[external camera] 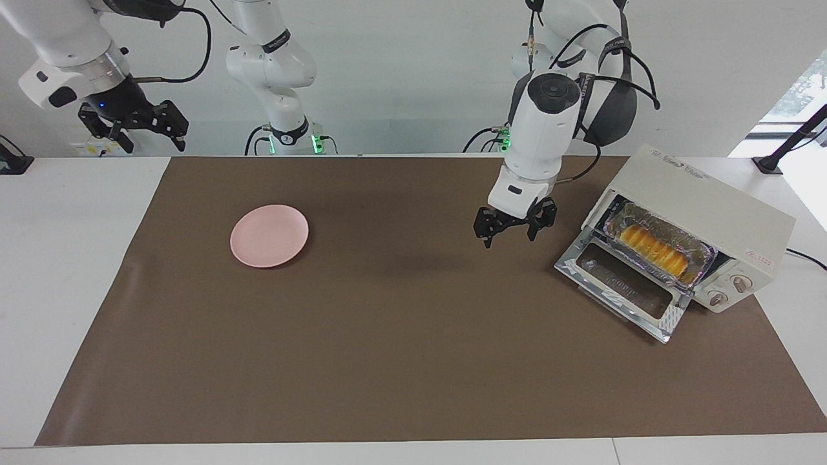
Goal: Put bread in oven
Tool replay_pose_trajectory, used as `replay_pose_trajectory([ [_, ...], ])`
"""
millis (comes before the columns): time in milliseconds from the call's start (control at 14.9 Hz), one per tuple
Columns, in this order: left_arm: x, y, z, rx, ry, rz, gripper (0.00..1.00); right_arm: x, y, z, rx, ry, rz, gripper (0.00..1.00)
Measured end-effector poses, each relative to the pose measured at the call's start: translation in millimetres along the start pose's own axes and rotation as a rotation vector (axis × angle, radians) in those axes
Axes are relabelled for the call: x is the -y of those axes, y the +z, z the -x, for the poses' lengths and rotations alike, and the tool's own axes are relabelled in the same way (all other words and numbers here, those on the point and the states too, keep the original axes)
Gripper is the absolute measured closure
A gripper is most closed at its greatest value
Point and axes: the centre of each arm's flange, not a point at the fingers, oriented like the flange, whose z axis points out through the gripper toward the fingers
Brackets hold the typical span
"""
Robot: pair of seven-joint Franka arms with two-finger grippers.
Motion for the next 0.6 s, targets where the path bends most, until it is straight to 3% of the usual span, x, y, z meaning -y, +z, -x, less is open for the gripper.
replay_pose_trajectory([
  [201, 35, -54, 8, 0.050, 0.113, -0.017, 0.00, 0, 0, 0, 0.000, 0.000, 0.000, 0.00],
  [335, 68, -84, 14, 0.048, 0.135, -0.013, 0.00, 0, 0, 0, 0.000, 0.000, 0.000, 0.00],
  [603, 102, -109, 24, 0.052, 0.162, -0.016, 0.00, 0, 0, 0, 0.000, 0.000, 0.000, 0.00],
])
